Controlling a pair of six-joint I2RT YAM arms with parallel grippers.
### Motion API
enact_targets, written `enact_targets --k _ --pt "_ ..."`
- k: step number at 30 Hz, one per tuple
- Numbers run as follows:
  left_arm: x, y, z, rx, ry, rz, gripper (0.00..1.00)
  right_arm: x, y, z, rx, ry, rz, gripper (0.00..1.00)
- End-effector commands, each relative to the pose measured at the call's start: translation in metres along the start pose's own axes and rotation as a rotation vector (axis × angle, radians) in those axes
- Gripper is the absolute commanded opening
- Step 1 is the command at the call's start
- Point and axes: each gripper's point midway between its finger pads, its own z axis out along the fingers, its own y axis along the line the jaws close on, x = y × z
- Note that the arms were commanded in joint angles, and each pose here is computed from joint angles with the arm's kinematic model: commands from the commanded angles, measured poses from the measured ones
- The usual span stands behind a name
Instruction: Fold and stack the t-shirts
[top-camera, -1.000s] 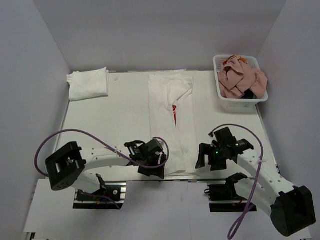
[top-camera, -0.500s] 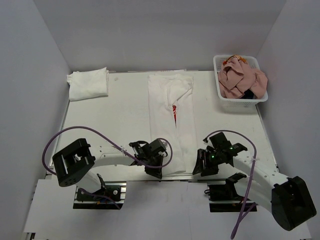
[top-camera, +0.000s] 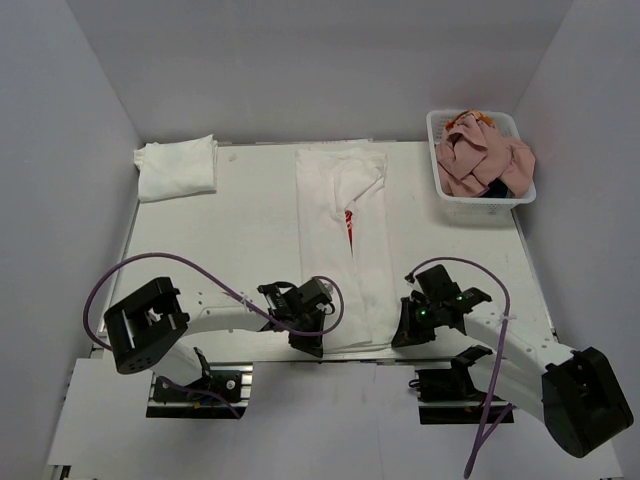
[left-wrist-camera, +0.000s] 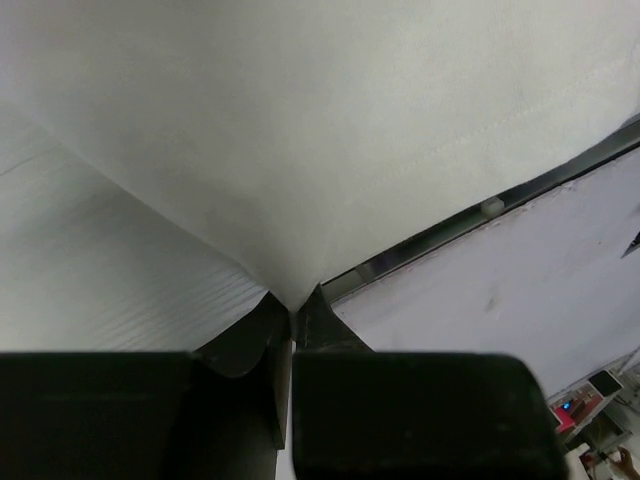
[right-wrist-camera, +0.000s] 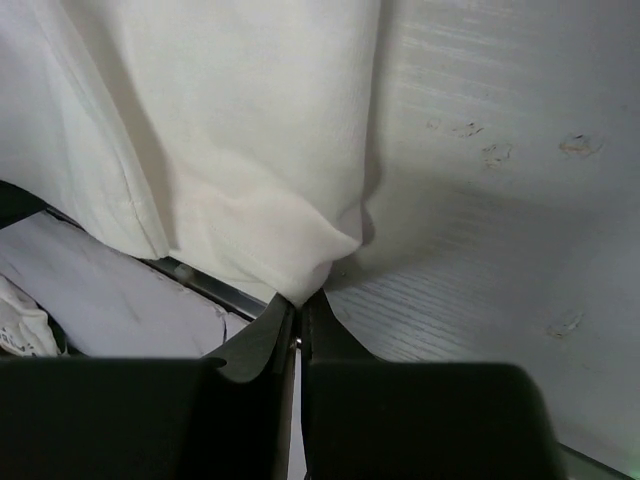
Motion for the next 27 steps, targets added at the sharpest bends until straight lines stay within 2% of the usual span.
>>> enact_targets --k 1,4,7,13,14,18,20,21,23,27 --pt "0.003 0.011 -0.009 -0.042 -0.016 -0.017 0.0 -0.009 0.009 -0.007 -0.036 -0.043 -0.069 0.0" --pt "-0.01 0.002 -0.025 -0.019 -0.088 -0.008 0.0 -0.017 0.021 -0.015 -0.065 -0.064 -0.091 0.0" --pt "-0.033 -0.007 -0.038 -0.008 -0.172 0.003 0.0 -0.047 0.04 -0.032 -0.071 -0.167 -0.133 0.0" --pt "-0.101 -0.004 -0.068 -0.177 -0.406 -0.029 0.0 -0.1 0.057 -0.051 -0.042 -0.349 -0.125 0.0" --pt "-0.107 0.005 -0.068 -0.228 -0.401 -0.046 0.0 -0.109 0.061 -0.055 -0.044 -0.38 -0.125 0.0" --pt "-0.154 -0.002 -0.078 -0.244 -0.469 -0.101 0.0 -0.158 0.082 -0.072 -0.034 -0.511 -0.139 0.0" --pt "-0.173 0.008 -0.082 -0.271 -0.492 -0.138 0.0 -0.183 0.09 -0.082 -0.014 -0.566 -0.146 0.0" --pt "-0.186 0.007 -0.085 -0.277 -0.515 -0.153 0.0 -0.189 0.087 -0.073 0.006 -0.55 -0.143 0.0" --pt "-0.207 0.013 -0.095 -0.288 -0.556 -0.186 0.0 -0.21 0.095 -0.081 0.003 -0.613 -0.143 0.0" --pt "-0.241 0.019 -0.102 -0.277 -0.586 -0.153 0.0 -0.242 0.095 -0.068 0.039 -0.613 -0.135 0.0"
